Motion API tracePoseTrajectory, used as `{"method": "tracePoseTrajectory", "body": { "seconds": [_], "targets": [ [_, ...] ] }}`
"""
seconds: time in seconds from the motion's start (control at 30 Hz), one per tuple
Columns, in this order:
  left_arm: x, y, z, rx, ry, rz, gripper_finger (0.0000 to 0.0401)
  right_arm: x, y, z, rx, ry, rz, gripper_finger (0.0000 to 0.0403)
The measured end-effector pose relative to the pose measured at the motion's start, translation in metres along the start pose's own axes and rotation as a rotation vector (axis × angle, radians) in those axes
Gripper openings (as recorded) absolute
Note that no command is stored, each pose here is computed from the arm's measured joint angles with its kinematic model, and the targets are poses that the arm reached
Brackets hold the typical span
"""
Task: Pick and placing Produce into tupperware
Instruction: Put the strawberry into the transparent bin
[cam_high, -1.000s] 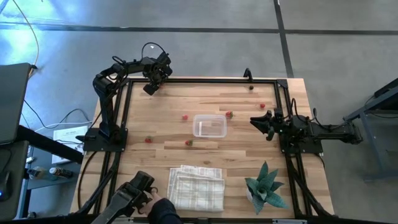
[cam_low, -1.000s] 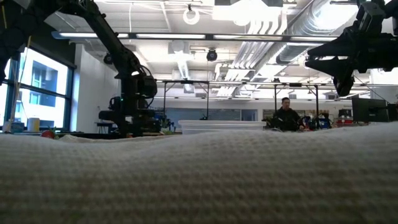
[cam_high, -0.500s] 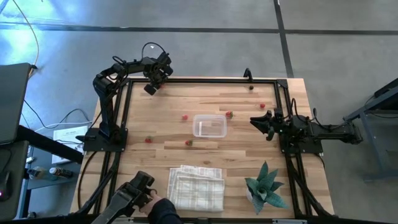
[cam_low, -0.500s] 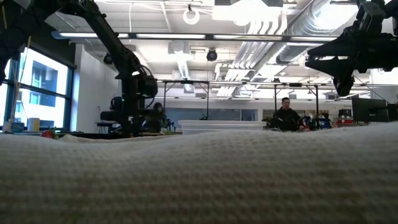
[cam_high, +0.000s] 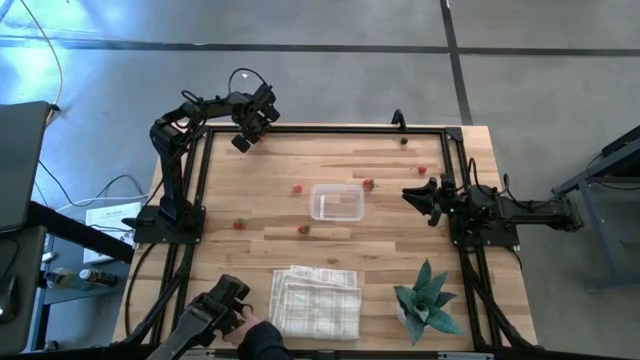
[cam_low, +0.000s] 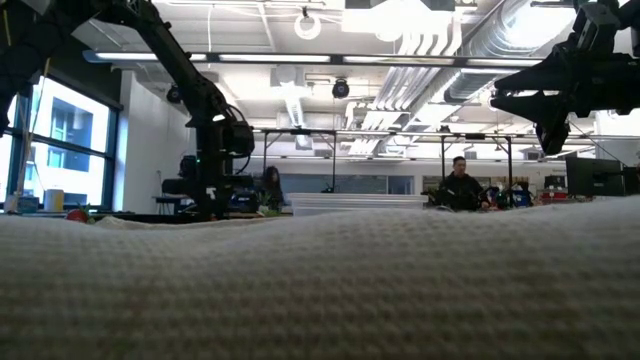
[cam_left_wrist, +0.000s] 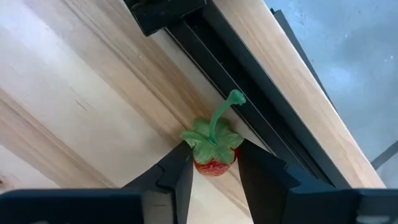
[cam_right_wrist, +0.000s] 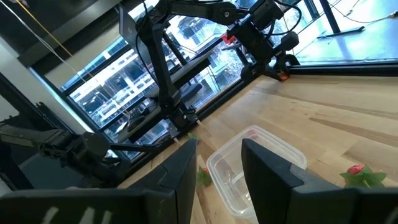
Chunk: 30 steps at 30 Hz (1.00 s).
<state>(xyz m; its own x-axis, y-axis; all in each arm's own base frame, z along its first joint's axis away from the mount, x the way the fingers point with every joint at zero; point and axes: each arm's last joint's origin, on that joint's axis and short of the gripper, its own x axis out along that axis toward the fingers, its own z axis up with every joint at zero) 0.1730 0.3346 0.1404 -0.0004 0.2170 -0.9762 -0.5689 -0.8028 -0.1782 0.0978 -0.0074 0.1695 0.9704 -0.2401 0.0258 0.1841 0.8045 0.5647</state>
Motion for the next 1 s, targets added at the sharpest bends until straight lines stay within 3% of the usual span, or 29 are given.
{"method": "tracePoseTrajectory", "body": {
  "seconds": [0.23,0.53,0.77,1.0],
  "targets": [
    [0.0,0.0,0.0,0.05,0.025,-0.004,0.0093,0.0,0.0,0.0,-0.003,0.0,0.0,0.0117],
    [-0.002,-0.001,-0.011,0.193,0.093,-0.022,0.0102,0.0,0.0,0.0,-0.029,0.0,0.0,0.0117],
    [-0.005,-0.007,-0.034,0.388,0.105,-0.08,0.0103,0.0,0.0,0.0,-0.046,0.0,0.0,0.0117],
    [-0.01,-0.015,-0.067,0.703,0.161,-0.21,0.0103,0.0,0.0,0.0,-0.053,0.001,0.001,0.0117]
  ]
}}
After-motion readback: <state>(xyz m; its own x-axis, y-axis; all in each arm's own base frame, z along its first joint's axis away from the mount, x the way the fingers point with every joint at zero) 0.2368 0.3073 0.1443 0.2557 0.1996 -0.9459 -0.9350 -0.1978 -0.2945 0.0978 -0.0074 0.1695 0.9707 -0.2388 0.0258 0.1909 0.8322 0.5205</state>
